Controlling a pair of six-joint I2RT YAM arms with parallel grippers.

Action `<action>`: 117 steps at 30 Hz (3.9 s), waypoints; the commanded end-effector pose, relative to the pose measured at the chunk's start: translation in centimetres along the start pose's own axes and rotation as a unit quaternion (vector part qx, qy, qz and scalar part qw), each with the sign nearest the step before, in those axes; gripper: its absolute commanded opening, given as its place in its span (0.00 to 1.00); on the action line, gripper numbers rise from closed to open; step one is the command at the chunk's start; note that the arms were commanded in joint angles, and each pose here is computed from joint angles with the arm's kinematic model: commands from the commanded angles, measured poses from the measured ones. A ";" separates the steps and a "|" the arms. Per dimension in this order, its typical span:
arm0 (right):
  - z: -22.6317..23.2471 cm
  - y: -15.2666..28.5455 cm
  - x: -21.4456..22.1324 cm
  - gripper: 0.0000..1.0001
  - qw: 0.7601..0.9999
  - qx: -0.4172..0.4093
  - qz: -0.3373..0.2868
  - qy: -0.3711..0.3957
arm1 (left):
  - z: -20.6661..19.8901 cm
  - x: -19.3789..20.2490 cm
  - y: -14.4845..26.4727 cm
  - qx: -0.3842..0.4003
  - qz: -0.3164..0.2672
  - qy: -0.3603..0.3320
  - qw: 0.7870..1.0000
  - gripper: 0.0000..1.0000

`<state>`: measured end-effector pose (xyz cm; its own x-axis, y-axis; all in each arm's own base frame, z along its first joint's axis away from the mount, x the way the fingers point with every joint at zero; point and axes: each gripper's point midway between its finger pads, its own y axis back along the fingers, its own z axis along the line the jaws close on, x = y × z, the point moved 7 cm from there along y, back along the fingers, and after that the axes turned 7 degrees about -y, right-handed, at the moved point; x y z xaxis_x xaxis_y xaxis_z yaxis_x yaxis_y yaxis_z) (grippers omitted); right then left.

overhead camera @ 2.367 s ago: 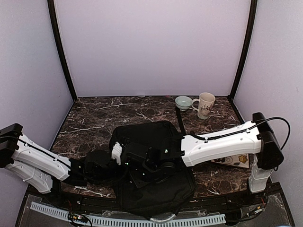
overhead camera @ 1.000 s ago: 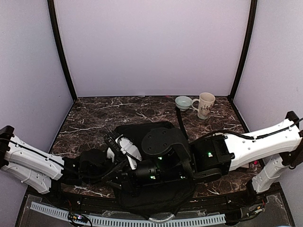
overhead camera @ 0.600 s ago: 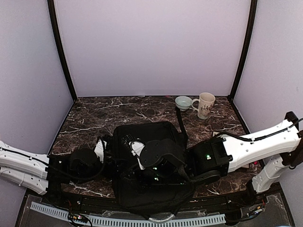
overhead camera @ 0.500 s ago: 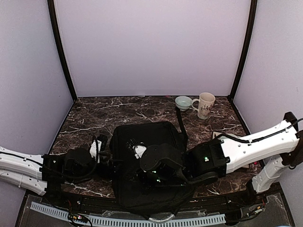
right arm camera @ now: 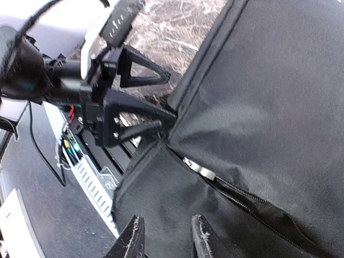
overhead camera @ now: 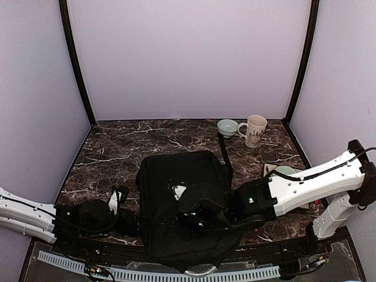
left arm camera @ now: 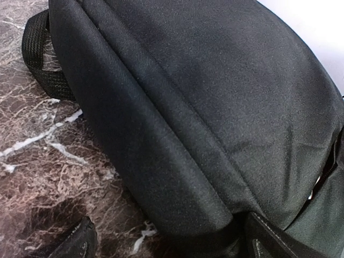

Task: Pack the student bag
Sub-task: Adjust the student bag at the center of the board, then hold the second largest pocket of the student bag.

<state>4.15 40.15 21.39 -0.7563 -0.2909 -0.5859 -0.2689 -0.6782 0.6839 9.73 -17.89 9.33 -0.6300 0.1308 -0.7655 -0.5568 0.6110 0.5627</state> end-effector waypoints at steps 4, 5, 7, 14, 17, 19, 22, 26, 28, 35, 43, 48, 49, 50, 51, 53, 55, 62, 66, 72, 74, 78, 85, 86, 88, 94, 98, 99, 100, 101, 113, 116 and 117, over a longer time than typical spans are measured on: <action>-1.0 1.0 0.4 0.31 0.999 -0.026 -0.018 -0.017 | 0.7 -0.5 -1.2 0.064 -0.036 0.071 0.995 0.96; -1.1 1.0 0.4 0.31 0.999 -0.028 -0.019 -0.018 | 0.7 -0.7 -1.3 0.077 -0.042 0.077 0.993 0.94; -1.2 1.0 0.4 0.31 0.999 -0.029 -0.020 -0.017 | 0.4 -0.7 -1.4 0.110 -0.054 0.081 0.989 0.87; -1.5 1.2 -0.4 0.31 0.999 -0.026 -0.032 -0.021 | -2.3 -1.8 -1.2 0.231 -0.074 0.071 0.967 0.45; -2.0 1.4 -0.9 0.31 0.999 -0.017 -0.040 -0.033 | -3.2 -1.9 -1.3 0.268 -0.073 0.066 0.958 0.02; -2.7 1.4 -1.1 0.31 0.998 -0.002 -0.041 -0.048 | -3.7 -2.0 -1.0 0.294 -0.082 0.063 0.950 0.00; -3.6 1.5 -1.1 0.32 0.997 0.008 -0.032 -0.071 | -4.5 -1.4 -1.1 0.312 -0.081 0.047 0.945 0.00; -3.9 0.9 -0.6 0.42 0.996 0.009 -0.004 -0.085 | -6.0 -0.5 -2.0 0.326 -0.073 0.027 0.942 0.00; -4.2 0.4 -0.2 0.44 0.995 0.028 0.017 -0.094 | -6.5 -0.3 -2.2 0.337 -0.078 0.032 0.938 0.00; -5.1 0.6 2.1 0.49 0.987 0.014 0.077 -0.141 | -6.7 0.1 -3.3 0.315 -0.072 0.040 0.946 0.00; -5.3 0.9 3.3 0.50 0.982 -0.010 0.104 -0.156 | -7.0 -0.2 -4.2 0.267 -0.057 0.025 0.962 0.00; -4.4 -0.5 3.9 0.51 0.979 -0.039 0.133 -0.148 | -7.5 -0.7 -4.2 0.260 -0.057 0.021 0.964 0.00; -4.3 -0.8 4.1 0.52 0.978 -0.040 0.139 -0.149 | -7.6 -0.9 -4.2 0.260 -0.058 0.020 0.964 0.00; -4.3 -1.1 4.2 0.52 0.978 -0.040 0.142 -0.150 | -7.8 -1.0 -4.1 0.261 -0.059 0.018 0.963 0.00; -4.3 -1.3 4.3 0.52 0.977 -0.040 0.142 -0.153 | -7.9 -1.1 -4.0 0.258 -0.057 0.017 0.964 0.00; -4.4 -1.6 4.4 0.52 0.976 -0.039 0.143 -0.159 | -8.0 -1.3 -3.8 0.252 -0.058 0.012 0.966 0.00; -4.2 -1.7 4.4 0.52 0.975 -0.046 0.140 -0.166 | -8.1 -1.6 -3.6 0.245 -0.060 0.008 0.968 0.00; -1.8 -3.5 2.8 0.51 0.969 -0.129 0.116 -0.176 | -8.5 -2.0 -3.0 0.237 -0.066 -0.003 0.969 0.00; 0.6 -3.9 0.8 0.51 0.970 -0.168 0.095 -0.149 | -9.0 -1.8 -2.9 0.244 -0.064 -0.008 0.968 0.00; 4.1 -2.8 -2.7 0.50 0.968 -0.216 0.057 -0.112 | -9.6 -1.7 -2.7 0.249 -0.068 -0.010 0.966 0.00; 4.8 -2.4 -3.4 0.49 0.966 -0.233 0.048 -0.102 | -9.4 -1.7 -2.6 0.249 -0.071 -0.008 0.966 0.00; 5.7 -1.4 -4.1 0.49 0.961 -0.263 0.030 -0.086 | -9.2 -1.6 -2.5 0.243 -0.071 -0.010 0.967 0.00; 5.5 -0.1 -4.2 0.49 0.982 -0.177 0.014 -0.063 | -8.7 -1.6 -2.2 0.231 -0.078 -0.009 0.970 0.00; 4.5 0.2 -3.6 0.49 0.987 -0.139 0.023 -0.075 | -8.7 -1.7 -2.1 0.229 -0.081 -0.009 0.970 0.00; 2.7 1.1 -2.8 0.49 0.990 -0.083 0.021 -0.111 | -8.7 -2.0 -1.9 0.226 -0.090 -0.007 0.970 0.00; -2.0 4.1 1.7 0.50 0.978 -0.006 0.053 -0.200 | -8.9 -4.0 -1.3 0.197 -0.141 0.025 0.970 0.00; -3.9 4.6 3.5 0.52 0.973 0.040 0.087 -0.211 | -8.2 -4.6 -1.0 0.151 -0.174 0.053 0.972 0.00; -4.1 4.5 3.9 0.52 0.972 0.041 0.093 -0.212 | -8.0 -4.7 -0.9 0.142 -0.178 0.056 0.972 0.00; -4.3 4.4 4.2 0.52 0.970 0.041 0.098 -0.217 | -7.8 -4.6 -0.9 0.131 -0.180 0.057 0.973 0.00; -4.5 4.3 4.6 0.52 0.969 0.038 0.105 -0.219 | -7.7 -4.7 -0.8 0.125 -0.183 0.059 0.973 0.00; -8.1 2.1 3.7 0.54 0.970 0.093 0.062 -0.218 | -7.7 -4.4 0.1 0.112 -0.199 0.049 0.972 0.00; -10.8 1.7 2.2 0.53 0.970 0.113 0.032 -0.211 | -8.1 -4.2 0.0 0.113 -0.197 0.044 0.973 0.00; -11.3 1.8 1.5 0.52 0.972 0.124 0.020 -0.198 | -8.3 -4.1 0.0 0.113 -0.196 0.041 0.973 0.00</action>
<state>5.52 32.42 17.41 -0.9693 -0.0344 -0.2434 -0.1873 -0.5380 0.8219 7.26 -24.39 12.34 -0.5062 -0.0698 -0.8596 -0.5591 0.7855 0.2654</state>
